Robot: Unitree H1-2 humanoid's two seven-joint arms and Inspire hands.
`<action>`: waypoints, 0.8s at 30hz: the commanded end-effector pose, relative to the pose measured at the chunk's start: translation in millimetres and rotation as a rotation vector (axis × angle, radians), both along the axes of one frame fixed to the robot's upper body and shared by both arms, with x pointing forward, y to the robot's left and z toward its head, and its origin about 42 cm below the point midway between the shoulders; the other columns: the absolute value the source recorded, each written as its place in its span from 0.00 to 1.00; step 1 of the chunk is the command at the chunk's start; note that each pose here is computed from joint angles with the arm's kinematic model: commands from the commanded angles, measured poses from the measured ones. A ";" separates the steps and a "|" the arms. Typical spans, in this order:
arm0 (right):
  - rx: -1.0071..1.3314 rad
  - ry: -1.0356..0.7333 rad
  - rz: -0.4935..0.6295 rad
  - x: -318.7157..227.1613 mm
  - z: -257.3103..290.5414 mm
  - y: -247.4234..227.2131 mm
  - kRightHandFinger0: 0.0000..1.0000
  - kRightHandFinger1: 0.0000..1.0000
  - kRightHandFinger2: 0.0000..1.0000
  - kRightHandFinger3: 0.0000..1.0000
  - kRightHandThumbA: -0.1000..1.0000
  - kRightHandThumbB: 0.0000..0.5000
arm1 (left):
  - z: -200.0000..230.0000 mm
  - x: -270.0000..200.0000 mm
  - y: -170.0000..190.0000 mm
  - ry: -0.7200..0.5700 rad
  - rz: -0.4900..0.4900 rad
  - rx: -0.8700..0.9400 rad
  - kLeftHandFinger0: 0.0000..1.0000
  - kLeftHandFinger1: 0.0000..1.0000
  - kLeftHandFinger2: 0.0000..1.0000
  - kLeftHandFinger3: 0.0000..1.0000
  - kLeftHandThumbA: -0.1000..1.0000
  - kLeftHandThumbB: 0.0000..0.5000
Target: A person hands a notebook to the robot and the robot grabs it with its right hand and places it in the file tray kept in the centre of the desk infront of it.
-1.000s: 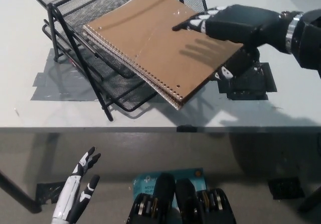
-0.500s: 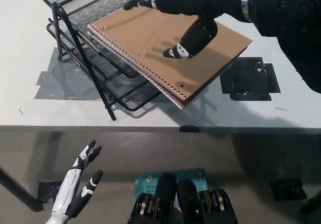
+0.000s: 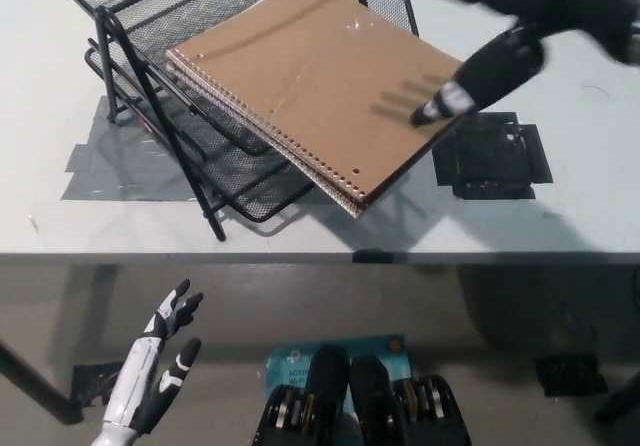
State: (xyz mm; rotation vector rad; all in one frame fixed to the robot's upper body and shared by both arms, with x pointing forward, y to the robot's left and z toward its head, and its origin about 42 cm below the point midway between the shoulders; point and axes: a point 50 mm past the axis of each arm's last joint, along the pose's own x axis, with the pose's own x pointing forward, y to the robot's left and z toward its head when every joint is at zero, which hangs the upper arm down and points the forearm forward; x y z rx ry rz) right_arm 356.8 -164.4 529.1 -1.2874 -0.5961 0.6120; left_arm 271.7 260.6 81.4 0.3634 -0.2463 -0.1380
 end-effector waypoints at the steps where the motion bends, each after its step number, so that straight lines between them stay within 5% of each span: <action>1: 0.436 -0.540 0.065 -117.6 66.1 -78.4 1.00 1.00 1.00 1.00 1.00 0.87 | 8.8 1.8 2.3 -0.038 -0.004 -0.014 0.96 0.94 0.91 1.00 0.93 0.70; 10: 0.673 -0.814 0.111 -169.4 41.3 -128.2 1.00 1.00 1.00 1.00 1.00 1.00 | 3.4 -2.4 4.9 -0.033 0.015 -0.011 0.93 0.94 0.93 1.00 0.93 0.68; 13: 0.764 -0.667 0.114 -154.3 -1.6 -135.5 1.00 1.00 1.00 1.00 1.00 1.00 | 0.4 -5.5 5.1 -0.026 0.016 -0.002 0.95 0.95 0.95 1.00 0.94 0.68; 15: 0.842 -0.492 0.144 -146.6 -65.8 -133.1 1.00 1.00 1.00 1.00 1.00 0.85 | -0.6 -7.6 3.4 -0.021 0.014 0.002 0.97 0.97 0.97 1.00 0.96 0.66; 18: 0.926 -0.360 0.142 -150.8 -117.4 -123.7 1.00 1.00 1.00 1.00 1.00 0.83 | -1.6 -9.7 3.0 -0.019 0.016 0.003 0.97 0.98 0.99 1.00 0.97 0.68; 24: 1.129 0.019 -0.102 -175.8 -216.8 -82.2 1.00 1.00 1.00 1.00 1.00 0.91 | -6.2 -16.0 4.0 -0.019 0.030 -0.009 1.00 1.00 1.00 1.00 1.00 0.71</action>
